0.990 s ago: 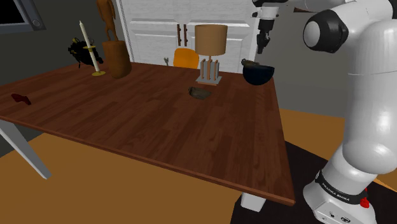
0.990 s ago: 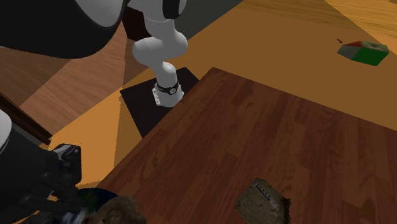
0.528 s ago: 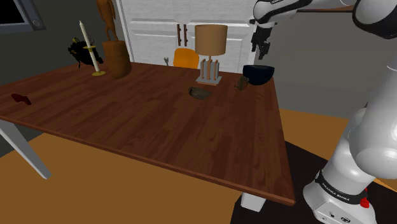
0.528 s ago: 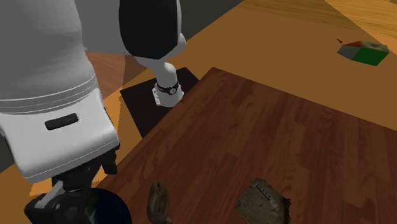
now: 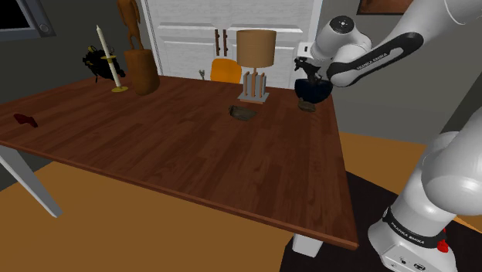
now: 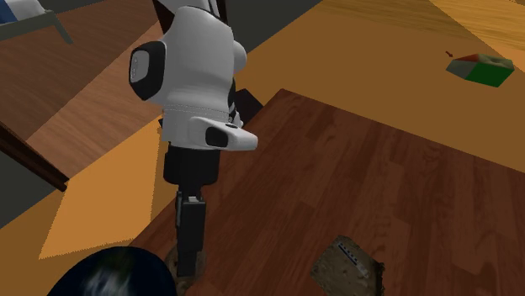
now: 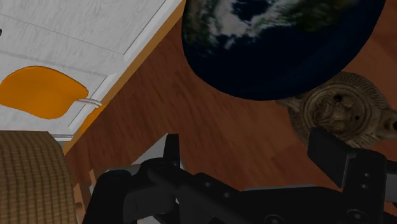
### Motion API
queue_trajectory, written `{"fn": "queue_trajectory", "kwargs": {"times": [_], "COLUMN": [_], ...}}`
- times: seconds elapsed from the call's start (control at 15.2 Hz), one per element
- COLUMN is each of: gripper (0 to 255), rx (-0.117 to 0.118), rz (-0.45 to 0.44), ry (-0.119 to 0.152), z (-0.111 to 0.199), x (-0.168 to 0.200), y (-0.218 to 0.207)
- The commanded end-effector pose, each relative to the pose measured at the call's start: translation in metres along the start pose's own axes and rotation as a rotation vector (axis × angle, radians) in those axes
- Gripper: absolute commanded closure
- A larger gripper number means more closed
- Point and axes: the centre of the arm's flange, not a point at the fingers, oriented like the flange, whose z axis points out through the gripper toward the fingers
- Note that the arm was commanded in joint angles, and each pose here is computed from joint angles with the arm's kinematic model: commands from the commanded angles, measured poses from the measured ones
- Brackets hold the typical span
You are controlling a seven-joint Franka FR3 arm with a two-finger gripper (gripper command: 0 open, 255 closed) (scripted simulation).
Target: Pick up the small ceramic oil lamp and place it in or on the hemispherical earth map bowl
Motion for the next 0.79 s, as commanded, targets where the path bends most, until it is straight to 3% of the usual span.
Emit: {"fn": "queue_trajectory", "kwargs": {"times": [0.0,0.2,0.73], "gripper": [0,0,0], "rx": [-0.011,-0.011,-0.011], "rz": [-0.008,-0.008,-0.008], "ry": [0.003,0.003,0.003], "z": [0.01,0.029,0.029], "x": [0.002,0.002,0.002], "y": [-0.002,-0.002,-0.002]}}
